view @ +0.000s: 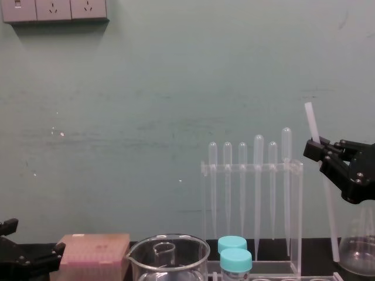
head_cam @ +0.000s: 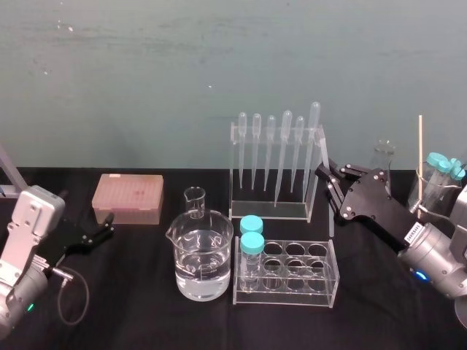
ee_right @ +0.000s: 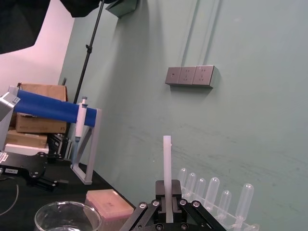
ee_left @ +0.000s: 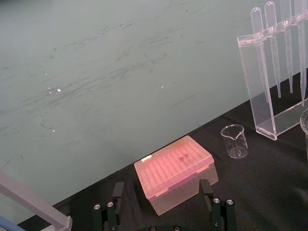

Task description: Pick up the stirring rod with one hand, then place it down.

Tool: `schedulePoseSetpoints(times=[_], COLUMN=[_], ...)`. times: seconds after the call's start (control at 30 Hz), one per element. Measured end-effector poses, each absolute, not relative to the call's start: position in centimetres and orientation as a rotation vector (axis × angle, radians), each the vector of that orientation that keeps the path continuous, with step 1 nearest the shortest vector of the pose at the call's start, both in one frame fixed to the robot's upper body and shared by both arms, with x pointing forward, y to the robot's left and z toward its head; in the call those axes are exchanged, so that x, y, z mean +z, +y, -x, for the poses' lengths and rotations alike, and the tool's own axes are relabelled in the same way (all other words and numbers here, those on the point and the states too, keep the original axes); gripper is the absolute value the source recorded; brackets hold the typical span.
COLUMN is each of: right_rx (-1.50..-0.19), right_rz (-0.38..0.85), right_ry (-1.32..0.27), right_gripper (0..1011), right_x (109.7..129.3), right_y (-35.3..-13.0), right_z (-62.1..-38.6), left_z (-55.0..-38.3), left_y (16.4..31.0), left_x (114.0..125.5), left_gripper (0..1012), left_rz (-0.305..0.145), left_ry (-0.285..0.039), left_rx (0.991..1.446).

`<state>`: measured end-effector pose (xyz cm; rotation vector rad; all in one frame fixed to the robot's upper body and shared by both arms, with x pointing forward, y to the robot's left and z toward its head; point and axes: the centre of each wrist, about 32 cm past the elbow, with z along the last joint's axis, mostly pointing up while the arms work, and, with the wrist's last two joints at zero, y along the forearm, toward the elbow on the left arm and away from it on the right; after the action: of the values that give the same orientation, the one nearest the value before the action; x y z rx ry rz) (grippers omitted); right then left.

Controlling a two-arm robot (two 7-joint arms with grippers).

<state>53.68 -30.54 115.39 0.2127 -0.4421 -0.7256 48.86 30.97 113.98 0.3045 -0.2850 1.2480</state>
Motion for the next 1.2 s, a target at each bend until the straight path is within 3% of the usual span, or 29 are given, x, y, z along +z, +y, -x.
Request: schedulePoseSetpoints(times=[1.2], right_rx=[-0.726], right_rz=[-0.213], right_ry=[-0.442], right_gripper=[68], right_x=[115.39], right_y=[-30.54], right_z=[-53.68], left_z=[-48.86], left_y=[30.97], left_x=[113.98], left_gripper=[1000], left_rz=[-0.304], left_ry=[-0.285], left_rx=[1.248])
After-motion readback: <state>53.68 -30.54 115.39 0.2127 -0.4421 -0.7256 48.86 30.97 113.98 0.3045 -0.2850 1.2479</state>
